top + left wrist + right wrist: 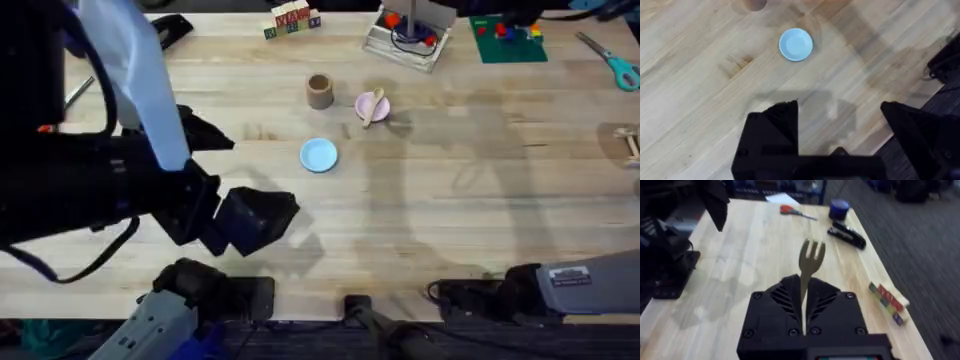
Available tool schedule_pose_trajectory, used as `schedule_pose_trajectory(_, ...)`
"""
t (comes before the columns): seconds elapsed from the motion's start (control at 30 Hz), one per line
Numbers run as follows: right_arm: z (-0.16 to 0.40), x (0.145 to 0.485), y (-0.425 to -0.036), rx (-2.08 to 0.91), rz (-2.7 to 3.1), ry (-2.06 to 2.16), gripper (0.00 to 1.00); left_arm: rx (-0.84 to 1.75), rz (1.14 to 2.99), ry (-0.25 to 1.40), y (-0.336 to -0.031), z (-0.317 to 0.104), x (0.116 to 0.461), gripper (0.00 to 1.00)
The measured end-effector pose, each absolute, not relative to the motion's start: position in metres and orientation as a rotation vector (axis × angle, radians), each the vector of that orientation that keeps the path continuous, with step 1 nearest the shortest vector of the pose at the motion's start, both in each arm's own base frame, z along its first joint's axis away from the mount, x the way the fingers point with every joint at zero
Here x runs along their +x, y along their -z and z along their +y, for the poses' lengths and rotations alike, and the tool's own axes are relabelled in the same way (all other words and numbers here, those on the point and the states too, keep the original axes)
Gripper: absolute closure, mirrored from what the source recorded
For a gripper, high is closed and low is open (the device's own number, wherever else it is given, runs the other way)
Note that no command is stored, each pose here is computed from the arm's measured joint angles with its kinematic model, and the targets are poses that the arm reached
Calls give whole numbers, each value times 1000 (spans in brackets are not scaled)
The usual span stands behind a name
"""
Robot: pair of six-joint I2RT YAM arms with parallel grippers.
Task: Pick up a utensil and set it on the pink plate, then put the other utensil in the container.
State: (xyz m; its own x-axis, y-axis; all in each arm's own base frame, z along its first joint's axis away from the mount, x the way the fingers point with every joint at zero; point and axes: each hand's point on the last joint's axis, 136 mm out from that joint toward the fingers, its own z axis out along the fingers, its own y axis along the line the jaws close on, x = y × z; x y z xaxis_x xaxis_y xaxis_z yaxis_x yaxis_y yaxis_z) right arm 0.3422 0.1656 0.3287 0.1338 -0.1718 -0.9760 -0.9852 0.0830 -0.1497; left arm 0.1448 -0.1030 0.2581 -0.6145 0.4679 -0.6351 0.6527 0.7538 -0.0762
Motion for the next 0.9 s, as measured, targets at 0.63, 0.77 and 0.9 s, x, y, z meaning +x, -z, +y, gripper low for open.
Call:
schedule_pose_trajectory(0.63,230,370,-282,-1487,919,-963,970,838,2345,402,-258,-103,145,5)
schedule_pose_trajectory(0.77,238,381,-272,-1494,900,-961,970,838,2345,402,-258,-103,145,6)
schedule_pose_trajectory(0.9,244,389,-259,-1496,899,-972,970,838,2346,402,-258,-103,145,5)
